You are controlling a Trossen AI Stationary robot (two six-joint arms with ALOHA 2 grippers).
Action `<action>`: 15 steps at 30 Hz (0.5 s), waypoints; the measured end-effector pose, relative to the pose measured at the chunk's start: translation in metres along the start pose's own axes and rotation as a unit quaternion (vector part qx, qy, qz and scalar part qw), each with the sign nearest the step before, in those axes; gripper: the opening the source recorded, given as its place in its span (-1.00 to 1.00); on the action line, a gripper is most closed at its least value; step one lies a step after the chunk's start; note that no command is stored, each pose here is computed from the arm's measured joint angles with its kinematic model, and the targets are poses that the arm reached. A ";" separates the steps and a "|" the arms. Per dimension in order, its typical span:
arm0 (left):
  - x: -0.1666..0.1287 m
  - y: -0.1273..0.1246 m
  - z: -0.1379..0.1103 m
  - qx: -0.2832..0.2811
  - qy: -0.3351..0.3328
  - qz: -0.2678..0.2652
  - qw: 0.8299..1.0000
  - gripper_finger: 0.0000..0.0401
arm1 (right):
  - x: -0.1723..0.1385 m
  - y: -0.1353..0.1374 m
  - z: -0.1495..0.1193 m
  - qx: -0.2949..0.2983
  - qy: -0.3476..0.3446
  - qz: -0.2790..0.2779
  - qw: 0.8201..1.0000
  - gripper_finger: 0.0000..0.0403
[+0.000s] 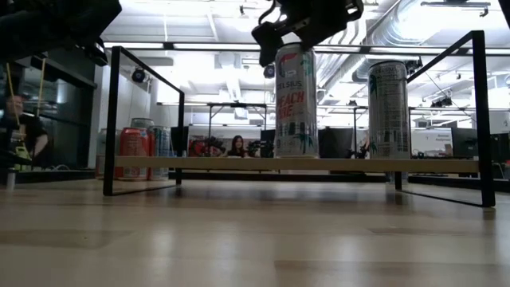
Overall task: Place canned beverage on shelf
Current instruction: Put the white soda can on the shelf aligned with the other white soda can
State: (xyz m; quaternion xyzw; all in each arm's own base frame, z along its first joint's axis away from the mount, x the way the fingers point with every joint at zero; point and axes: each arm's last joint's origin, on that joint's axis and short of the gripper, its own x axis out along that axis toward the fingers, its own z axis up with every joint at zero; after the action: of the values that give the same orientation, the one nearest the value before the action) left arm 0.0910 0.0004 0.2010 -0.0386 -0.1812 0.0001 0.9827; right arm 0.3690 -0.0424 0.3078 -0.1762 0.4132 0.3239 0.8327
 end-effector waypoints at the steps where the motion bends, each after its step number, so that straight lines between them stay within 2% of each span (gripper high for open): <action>1: 0.000 0.000 0.000 0.000 0.000 0.000 1.000 -0.98 | 0.000 0.000 0.000 0.000 -0.001 -0.001 1.000 0.80; 5: 0.000 0.000 0.000 0.000 0.000 0.000 1.000 -0.98 | 0.000 0.001 -0.001 -0.006 0.006 0.000 1.000 0.80; 11: 0.000 0.000 0.000 0.000 0.000 0.000 1.000 -0.98 | 0.000 0.006 -0.006 -0.099 0.028 0.027 0.994 0.80; 15: 0.000 0.000 0.000 0.000 0.000 0.000 1.000 -0.98 | 0.000 0.006 -0.006 -0.114 0.029 0.030 0.993 0.80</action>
State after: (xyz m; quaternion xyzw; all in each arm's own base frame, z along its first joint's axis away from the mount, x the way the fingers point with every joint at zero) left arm 0.0910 0.0004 0.2010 -0.0386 -0.1811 0.0001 0.9827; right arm 0.3611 -0.0414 0.3044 -0.2671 0.4021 0.3886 0.7848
